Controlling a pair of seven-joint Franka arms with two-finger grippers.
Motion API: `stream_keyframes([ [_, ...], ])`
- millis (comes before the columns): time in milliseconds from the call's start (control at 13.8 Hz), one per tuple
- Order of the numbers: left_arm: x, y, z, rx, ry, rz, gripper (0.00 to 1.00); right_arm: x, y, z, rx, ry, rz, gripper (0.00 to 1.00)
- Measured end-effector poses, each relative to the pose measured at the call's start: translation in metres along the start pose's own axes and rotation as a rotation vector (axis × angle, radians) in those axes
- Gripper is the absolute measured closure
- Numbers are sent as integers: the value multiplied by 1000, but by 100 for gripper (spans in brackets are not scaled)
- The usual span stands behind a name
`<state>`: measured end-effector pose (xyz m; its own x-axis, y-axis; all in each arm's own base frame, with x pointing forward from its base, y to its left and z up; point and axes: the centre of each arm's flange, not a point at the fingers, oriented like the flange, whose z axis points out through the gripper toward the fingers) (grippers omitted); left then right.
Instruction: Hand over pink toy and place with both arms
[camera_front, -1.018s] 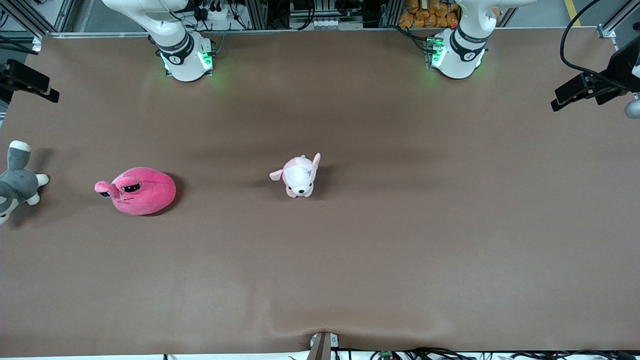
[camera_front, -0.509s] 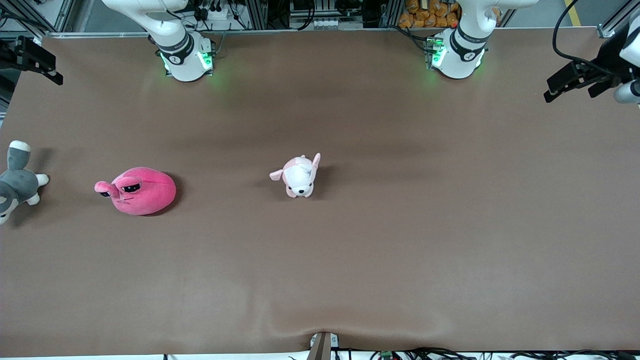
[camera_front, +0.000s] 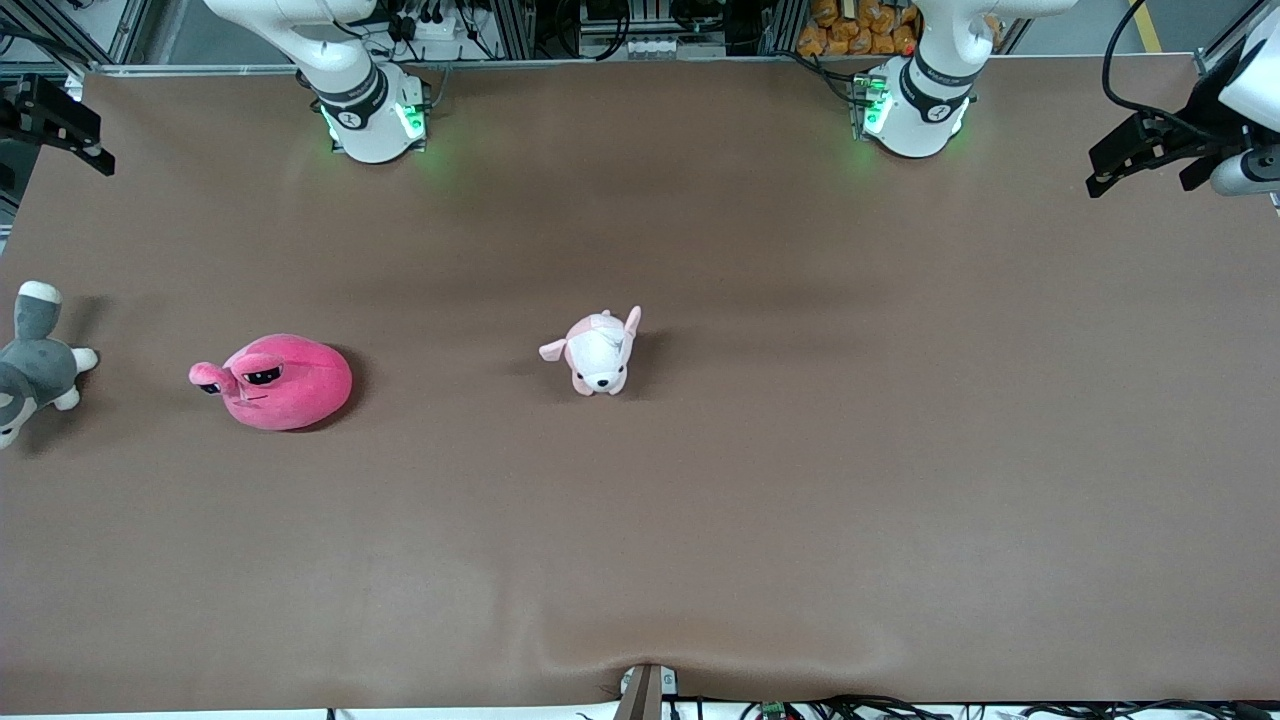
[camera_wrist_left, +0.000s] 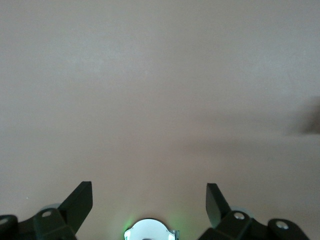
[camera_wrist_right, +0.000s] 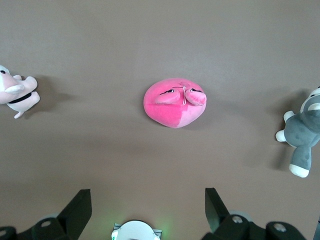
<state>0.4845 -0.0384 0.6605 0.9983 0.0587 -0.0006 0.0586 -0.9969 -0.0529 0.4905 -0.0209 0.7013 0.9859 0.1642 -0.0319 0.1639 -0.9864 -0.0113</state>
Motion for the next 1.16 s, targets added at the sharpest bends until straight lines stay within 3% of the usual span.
stream_keyframes([
  [436,6,2,6,1,2,2,0,0,0,2,2,-20,103,0],
  [1164,22,-2,10,1,-1,-12,0,1,-1,3,2,-23,117,0],
])
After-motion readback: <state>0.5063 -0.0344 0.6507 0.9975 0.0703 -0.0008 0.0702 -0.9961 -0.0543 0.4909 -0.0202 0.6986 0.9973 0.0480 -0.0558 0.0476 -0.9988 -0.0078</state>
